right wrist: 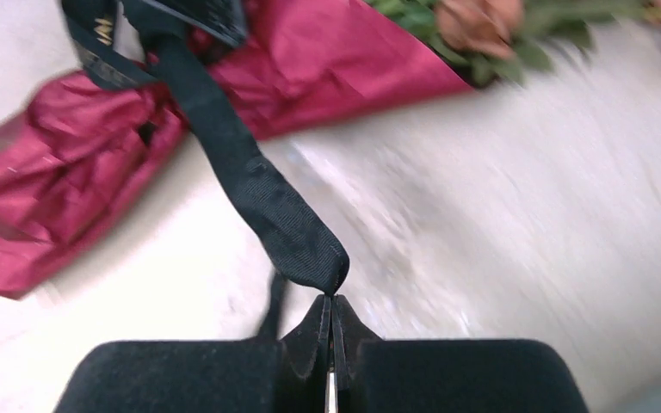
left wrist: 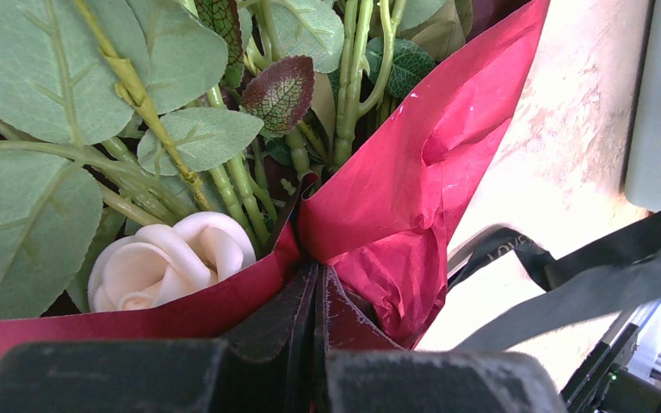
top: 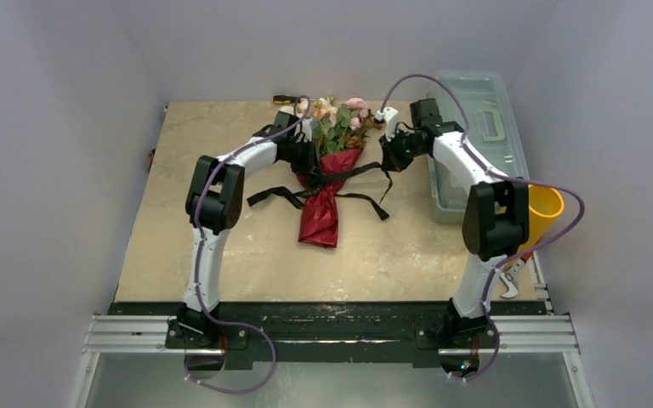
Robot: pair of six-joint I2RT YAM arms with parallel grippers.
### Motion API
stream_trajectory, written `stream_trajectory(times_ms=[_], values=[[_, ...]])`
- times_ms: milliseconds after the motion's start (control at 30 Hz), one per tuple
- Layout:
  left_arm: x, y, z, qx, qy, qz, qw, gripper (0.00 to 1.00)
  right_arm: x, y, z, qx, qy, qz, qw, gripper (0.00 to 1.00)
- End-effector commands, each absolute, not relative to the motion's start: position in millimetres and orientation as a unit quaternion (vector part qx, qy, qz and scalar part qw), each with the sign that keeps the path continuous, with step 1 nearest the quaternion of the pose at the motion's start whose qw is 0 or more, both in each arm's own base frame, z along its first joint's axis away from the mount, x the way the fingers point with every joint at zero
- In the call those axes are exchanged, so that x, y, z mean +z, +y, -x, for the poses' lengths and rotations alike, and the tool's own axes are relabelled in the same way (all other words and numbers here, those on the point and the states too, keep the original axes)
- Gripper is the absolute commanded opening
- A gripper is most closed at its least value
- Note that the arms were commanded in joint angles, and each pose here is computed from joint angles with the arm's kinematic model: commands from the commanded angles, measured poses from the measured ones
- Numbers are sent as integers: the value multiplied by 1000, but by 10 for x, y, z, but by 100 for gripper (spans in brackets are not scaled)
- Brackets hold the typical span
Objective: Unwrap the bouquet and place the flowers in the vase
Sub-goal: Untie the ribbon from the wrapping paper.
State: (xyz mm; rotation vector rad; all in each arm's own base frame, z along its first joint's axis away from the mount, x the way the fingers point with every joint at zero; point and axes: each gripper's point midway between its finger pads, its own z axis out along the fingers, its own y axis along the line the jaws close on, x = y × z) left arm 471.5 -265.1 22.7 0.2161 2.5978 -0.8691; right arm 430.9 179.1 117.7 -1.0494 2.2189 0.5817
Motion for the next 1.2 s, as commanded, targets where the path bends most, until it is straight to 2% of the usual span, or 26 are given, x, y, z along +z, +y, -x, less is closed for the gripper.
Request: stream_trajectory(times_ms=[0,200,333,400,500,567,633,733,967,1167], values=[[-710,-1787,-4405,-139,982,-52,116,0,1198,1333,-4148,165,864,382,284,0],[-502,-1920,-4472,-177,972,-59,140,0,1235,939,-4236,91,890,335,297,0],[-39,-2130,-4648,-231,946,-83,213,4,1174,662,-4325,45,914,277,292,0],[125,-2171,-4722,-227,938,-99,244,3,1173,513,-4361,26,925,244,289,0],[21,-2102,-4690,-201,948,-106,222,0,1270,384,-4359,4,927,222,302,0],[46,-2121,-4665,-221,945,-105,217,5,1283,398,-4279,9,925,239,295,0],[270,-2235,-4707,-259,926,-111,250,19,1241,411,-4184,18,929,247,273,18],[680,-2401,-4766,-309,892,-133,303,34,1274,580,-4148,60,928,248,271,35],[1219,-2239,-4825,-306,858,-191,366,55,1346,1093,-4198,112,911,276,284,49],[1434,-1918,-4710,-292,850,-206,388,59,1523,1628,-4284,168,887,295,312,58]])
